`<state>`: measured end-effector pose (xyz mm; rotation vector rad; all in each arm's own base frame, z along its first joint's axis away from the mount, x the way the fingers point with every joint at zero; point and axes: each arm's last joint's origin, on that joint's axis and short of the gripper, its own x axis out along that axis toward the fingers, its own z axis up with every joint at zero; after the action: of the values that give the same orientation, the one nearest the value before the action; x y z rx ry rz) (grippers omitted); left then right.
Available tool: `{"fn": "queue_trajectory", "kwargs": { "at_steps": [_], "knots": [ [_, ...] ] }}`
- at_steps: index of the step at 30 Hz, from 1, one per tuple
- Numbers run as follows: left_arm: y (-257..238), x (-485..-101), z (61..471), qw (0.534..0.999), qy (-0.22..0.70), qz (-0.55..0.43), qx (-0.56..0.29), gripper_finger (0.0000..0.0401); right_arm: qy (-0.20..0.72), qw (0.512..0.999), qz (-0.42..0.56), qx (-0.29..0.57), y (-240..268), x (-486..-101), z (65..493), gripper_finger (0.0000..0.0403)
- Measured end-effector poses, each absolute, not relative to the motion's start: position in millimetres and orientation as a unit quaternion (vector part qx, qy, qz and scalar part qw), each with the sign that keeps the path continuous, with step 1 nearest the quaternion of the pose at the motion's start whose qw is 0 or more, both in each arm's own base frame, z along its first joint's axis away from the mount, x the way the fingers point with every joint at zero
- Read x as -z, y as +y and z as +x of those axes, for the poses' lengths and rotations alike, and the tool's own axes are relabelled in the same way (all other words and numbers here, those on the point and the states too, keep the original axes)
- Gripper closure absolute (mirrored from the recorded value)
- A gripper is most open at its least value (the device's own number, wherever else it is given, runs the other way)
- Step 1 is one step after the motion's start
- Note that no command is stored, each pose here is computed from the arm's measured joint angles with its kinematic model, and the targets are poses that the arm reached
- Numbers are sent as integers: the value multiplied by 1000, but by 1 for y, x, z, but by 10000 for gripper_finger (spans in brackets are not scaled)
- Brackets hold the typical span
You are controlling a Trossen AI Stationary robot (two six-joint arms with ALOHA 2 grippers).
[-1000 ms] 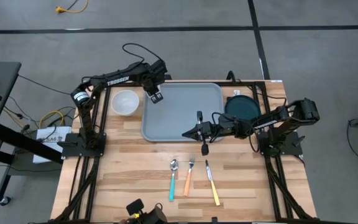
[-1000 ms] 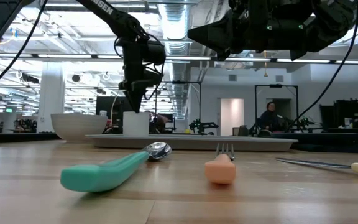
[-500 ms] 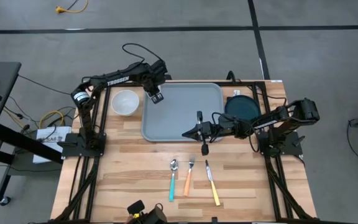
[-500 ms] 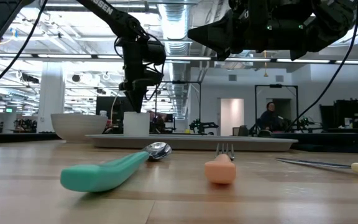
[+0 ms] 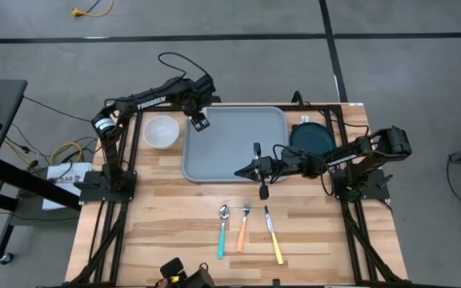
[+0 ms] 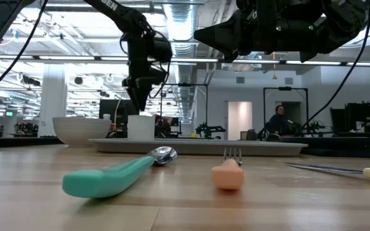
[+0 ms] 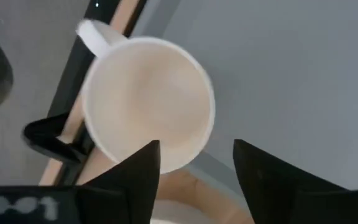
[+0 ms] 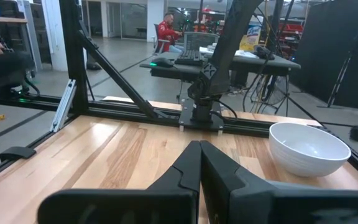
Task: Set up tray
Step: Put the green plate on the gray serving tray to the bottom right of the white mug
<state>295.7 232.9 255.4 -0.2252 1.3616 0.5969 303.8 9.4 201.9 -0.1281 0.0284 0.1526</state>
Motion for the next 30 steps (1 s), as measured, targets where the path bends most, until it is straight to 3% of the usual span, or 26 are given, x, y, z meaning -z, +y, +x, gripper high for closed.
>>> {"fn": "queue_trajectory", "kwargs": {
  "at_steps": [7, 13, 16, 30],
  "knots": [
    [221, -303, 291, 728, 615, -189, -239, 202, 14, 995, -64, -76, 9, -202, 304, 403],
    [187, -305, 275, 675, 671, -215, -221, 202, 21, 995, -60, -81, 12, -201, 304, 403],
    [169, -301, 262, 670, 675, -203, -234, 202, 30, 994, -60, -88, 16, -199, 303, 403],
    [110, -258, 178, 764, 560, -187, -262, 202, 31, 991, -60, -113, 31, -198, 302, 403]
  ]
}}
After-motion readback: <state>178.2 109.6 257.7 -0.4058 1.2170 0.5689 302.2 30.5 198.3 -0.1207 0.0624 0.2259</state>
